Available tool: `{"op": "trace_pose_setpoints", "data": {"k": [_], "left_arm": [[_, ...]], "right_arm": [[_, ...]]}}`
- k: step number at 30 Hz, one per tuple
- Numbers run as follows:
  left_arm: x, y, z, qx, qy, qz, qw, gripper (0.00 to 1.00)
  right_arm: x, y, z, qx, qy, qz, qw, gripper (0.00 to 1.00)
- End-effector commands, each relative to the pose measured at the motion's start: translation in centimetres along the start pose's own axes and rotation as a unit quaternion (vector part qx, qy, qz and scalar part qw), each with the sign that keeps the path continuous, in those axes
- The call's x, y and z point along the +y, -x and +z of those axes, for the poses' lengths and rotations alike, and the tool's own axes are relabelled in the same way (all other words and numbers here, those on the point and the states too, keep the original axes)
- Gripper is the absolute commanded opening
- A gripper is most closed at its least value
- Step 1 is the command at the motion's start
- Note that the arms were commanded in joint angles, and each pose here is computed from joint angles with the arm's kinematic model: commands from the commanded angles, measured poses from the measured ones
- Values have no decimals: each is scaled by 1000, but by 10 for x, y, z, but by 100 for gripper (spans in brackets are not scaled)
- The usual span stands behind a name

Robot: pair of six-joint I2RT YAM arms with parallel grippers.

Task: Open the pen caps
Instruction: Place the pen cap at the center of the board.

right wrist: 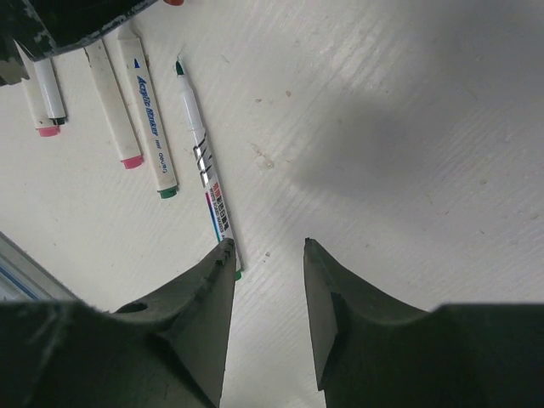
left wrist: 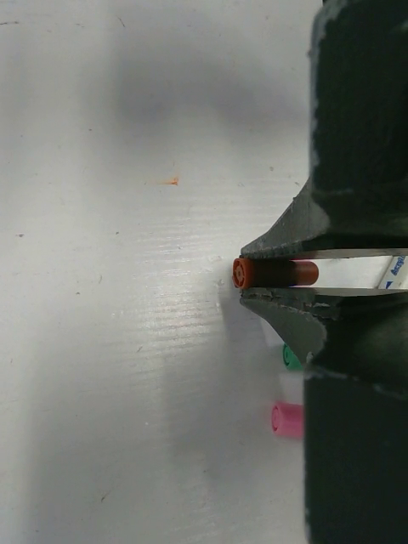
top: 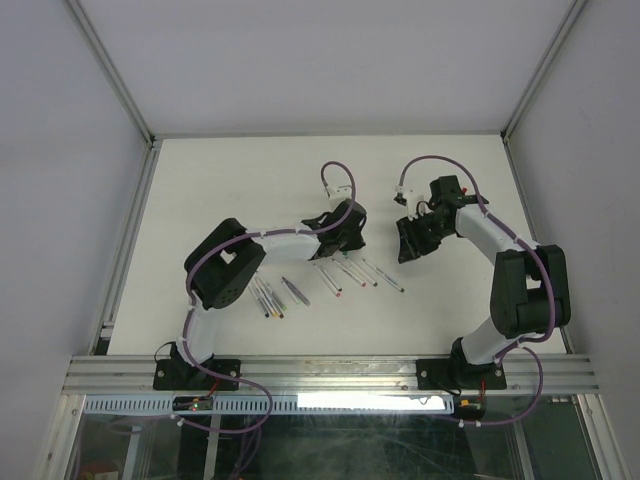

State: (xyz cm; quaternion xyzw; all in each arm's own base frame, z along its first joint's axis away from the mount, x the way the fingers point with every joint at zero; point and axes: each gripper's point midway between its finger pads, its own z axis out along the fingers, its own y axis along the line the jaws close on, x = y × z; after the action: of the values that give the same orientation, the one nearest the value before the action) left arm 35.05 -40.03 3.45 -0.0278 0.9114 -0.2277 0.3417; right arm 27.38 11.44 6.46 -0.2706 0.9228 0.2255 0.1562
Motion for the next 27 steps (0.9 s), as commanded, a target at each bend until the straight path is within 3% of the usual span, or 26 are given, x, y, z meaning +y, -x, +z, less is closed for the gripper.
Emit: {"op": "trace_pose_setpoints", "data": {"k": [1,7,17,27], "left_arm": [[-15,10,-3,-12,-11,17,1000,14],[-13,9,-1,-12,-5,21,1000,22],[-19,21,-8,-23,-7,34,999,26],[-56,56,-59,-77,-64,77,992,30]], "right_arm": [[2,27,-16,-51,-3,-18,999,40],[0,27,-16,-52,-3,-17,998,40],[-1,27,-18,-55,-1,-13,998,41],[2,36,-32,-90,15,-16,996,42]]}}
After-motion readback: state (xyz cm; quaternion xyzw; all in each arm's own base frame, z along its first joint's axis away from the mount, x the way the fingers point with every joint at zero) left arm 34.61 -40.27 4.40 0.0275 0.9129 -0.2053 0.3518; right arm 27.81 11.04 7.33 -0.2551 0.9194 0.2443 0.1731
